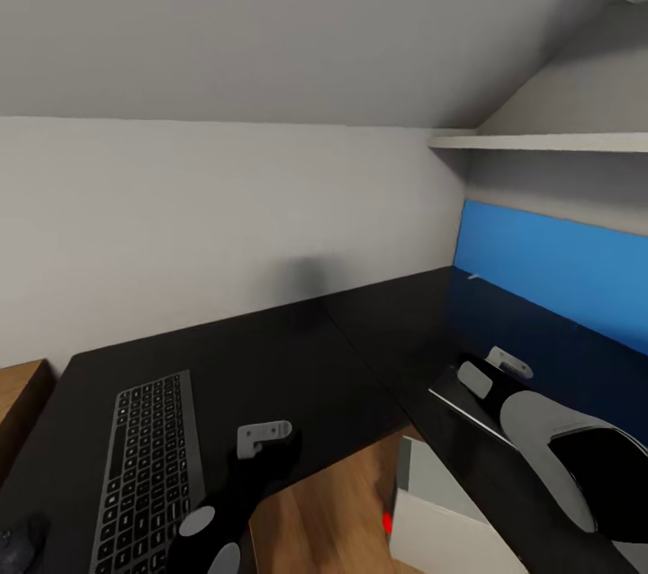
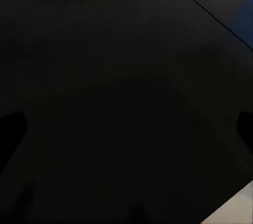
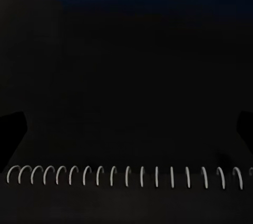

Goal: In the bedroom, organize the workspace by keeping the computer under the desk, ensuring the monitor is on the desk, placing the keyboard on the desk next to the monitor, placing the mouse on the desk next to the keyboard, moving the folder from the swivel chair onto the desk next to the mouse, stacking the notebook on top of the folder with the pen on top of the notebook, and positioning the swivel chair next to the desk.

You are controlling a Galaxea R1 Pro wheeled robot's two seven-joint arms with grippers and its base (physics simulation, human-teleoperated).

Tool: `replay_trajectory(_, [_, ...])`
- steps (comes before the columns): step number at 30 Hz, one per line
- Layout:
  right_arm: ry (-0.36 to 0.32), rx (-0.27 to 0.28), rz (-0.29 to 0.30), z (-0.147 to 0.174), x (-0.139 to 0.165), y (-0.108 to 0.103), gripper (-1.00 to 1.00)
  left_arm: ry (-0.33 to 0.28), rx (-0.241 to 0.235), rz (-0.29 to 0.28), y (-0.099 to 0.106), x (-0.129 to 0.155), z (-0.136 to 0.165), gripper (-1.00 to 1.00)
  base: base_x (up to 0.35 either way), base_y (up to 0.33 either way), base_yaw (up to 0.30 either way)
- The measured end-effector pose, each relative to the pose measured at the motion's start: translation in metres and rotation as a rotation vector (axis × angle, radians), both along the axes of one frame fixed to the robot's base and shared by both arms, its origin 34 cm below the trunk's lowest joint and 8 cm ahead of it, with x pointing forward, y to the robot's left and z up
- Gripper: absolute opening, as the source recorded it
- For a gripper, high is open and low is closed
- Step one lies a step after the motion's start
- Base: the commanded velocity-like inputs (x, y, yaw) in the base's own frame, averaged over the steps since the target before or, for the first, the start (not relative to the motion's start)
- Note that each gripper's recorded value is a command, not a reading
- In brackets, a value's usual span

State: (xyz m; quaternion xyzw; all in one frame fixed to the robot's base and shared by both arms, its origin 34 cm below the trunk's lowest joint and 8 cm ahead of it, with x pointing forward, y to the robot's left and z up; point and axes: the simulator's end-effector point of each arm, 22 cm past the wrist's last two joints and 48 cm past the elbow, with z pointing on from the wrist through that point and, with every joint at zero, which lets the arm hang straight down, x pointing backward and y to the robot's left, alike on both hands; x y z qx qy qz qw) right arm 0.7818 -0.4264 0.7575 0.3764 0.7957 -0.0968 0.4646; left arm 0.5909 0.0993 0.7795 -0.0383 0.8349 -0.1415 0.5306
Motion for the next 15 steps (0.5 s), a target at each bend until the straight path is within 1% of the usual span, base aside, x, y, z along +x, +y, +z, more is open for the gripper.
replay_trajectory(8, [-0.001, 0.000, 0.000, -0.015, -0.002, 0.000, 1.00, 0.000, 0.000, 0.000, 0.000, -0.002, -0.015, 1.00, 0.000, 0.000, 0.000])
replay_trajectory(15, [0.002, -0.068, 0.040, -0.020, 0.001, 0.000, 1.00, -0.001, 0.000, 0.000, 0.000, -0.004, -0.029, 1.00, 0.000, 0.000, 0.000])
